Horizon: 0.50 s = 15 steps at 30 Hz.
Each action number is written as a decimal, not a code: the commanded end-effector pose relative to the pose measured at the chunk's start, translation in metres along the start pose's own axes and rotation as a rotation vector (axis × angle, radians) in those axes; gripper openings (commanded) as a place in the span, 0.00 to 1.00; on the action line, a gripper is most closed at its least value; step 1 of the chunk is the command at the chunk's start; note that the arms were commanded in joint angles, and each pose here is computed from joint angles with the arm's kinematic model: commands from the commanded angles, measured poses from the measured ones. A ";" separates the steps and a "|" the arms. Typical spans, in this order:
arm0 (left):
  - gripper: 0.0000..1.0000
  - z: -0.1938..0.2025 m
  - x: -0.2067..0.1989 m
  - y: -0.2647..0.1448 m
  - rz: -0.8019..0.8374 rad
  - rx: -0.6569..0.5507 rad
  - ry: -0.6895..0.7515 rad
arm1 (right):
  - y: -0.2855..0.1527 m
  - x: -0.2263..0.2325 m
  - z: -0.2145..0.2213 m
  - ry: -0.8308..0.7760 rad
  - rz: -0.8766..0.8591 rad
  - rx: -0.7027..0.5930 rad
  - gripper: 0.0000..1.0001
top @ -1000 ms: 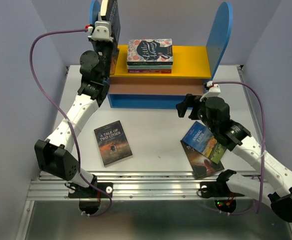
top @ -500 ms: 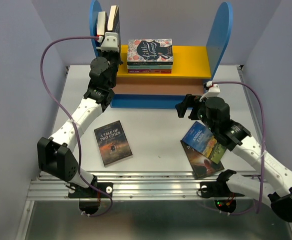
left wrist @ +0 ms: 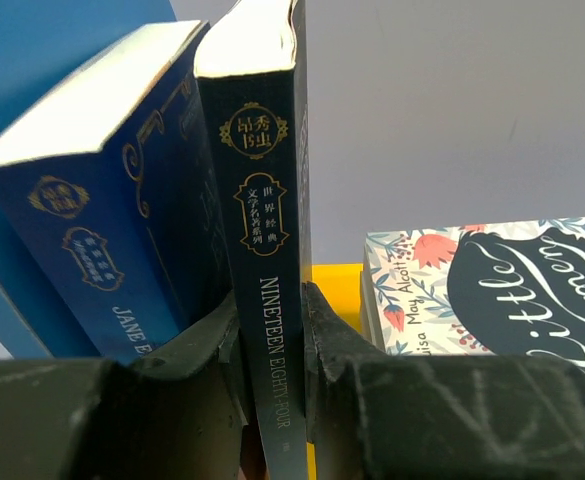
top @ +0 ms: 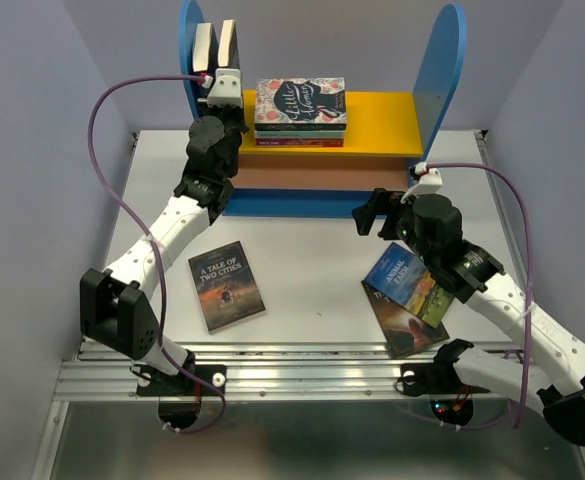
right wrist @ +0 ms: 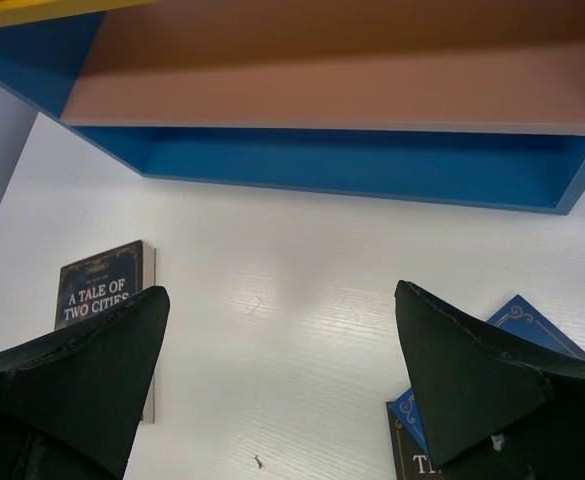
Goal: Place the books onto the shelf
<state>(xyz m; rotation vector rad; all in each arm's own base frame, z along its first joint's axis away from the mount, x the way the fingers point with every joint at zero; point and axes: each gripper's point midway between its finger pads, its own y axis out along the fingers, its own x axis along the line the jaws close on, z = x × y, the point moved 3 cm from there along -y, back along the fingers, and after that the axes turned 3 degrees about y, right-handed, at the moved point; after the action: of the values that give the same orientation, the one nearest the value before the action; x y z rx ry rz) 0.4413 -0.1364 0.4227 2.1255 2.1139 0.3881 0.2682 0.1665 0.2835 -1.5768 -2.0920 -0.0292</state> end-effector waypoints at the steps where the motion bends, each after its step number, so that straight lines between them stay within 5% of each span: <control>1: 0.00 -0.040 0.014 0.003 -0.088 -0.169 -0.081 | -0.006 0.010 -0.019 0.006 -0.037 -0.058 1.00; 9: 0.00 -0.017 0.012 0.008 -0.118 -0.124 -0.098 | -0.011 0.015 -0.026 0.000 -0.064 -0.070 1.00; 15: 0.15 -0.020 0.012 0.000 -0.097 -0.129 -0.127 | -0.010 0.015 -0.022 0.007 -0.067 -0.060 1.00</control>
<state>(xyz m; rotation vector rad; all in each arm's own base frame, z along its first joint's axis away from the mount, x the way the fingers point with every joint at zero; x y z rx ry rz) 0.4543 -0.1375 0.4070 2.0486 2.1324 0.3425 0.2667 0.1681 0.2843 -1.5583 -2.1056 -0.0258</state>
